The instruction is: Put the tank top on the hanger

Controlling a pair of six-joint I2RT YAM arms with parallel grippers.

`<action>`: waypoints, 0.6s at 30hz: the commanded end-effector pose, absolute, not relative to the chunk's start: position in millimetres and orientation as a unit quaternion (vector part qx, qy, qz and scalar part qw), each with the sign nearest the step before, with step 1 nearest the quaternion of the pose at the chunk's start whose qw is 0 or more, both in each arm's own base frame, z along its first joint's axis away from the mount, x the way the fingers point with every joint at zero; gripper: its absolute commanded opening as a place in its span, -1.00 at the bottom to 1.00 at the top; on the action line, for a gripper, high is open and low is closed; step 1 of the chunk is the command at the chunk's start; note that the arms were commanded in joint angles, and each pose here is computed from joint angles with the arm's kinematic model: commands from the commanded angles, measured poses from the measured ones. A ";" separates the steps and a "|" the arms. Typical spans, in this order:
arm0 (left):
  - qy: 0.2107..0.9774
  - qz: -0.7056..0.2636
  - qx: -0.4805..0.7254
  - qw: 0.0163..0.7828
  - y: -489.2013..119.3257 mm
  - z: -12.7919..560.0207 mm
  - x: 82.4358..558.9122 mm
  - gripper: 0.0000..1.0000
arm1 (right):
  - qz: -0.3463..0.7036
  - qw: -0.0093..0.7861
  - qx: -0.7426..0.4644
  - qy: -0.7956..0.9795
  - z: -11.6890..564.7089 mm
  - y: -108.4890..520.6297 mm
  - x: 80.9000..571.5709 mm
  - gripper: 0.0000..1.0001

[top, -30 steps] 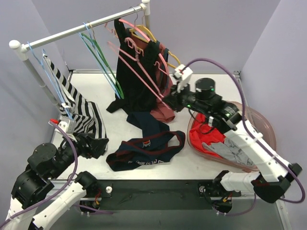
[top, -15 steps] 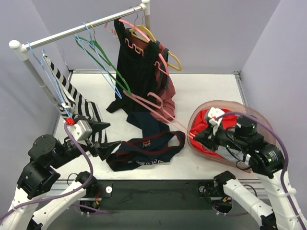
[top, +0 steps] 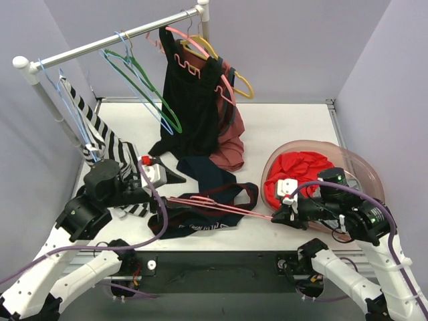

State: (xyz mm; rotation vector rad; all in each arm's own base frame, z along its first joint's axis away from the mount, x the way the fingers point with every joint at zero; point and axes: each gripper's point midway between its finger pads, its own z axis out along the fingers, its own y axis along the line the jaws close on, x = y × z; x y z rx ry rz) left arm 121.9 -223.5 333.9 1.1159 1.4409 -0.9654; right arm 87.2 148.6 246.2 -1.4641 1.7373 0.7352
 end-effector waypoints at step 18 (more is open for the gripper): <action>0.604 -0.474 0.481 0.424 -249.1 276.2 96.2 -1.00 | 0.375 0.341 -0.602 0.617 267.6 185.1 86.2 -1.00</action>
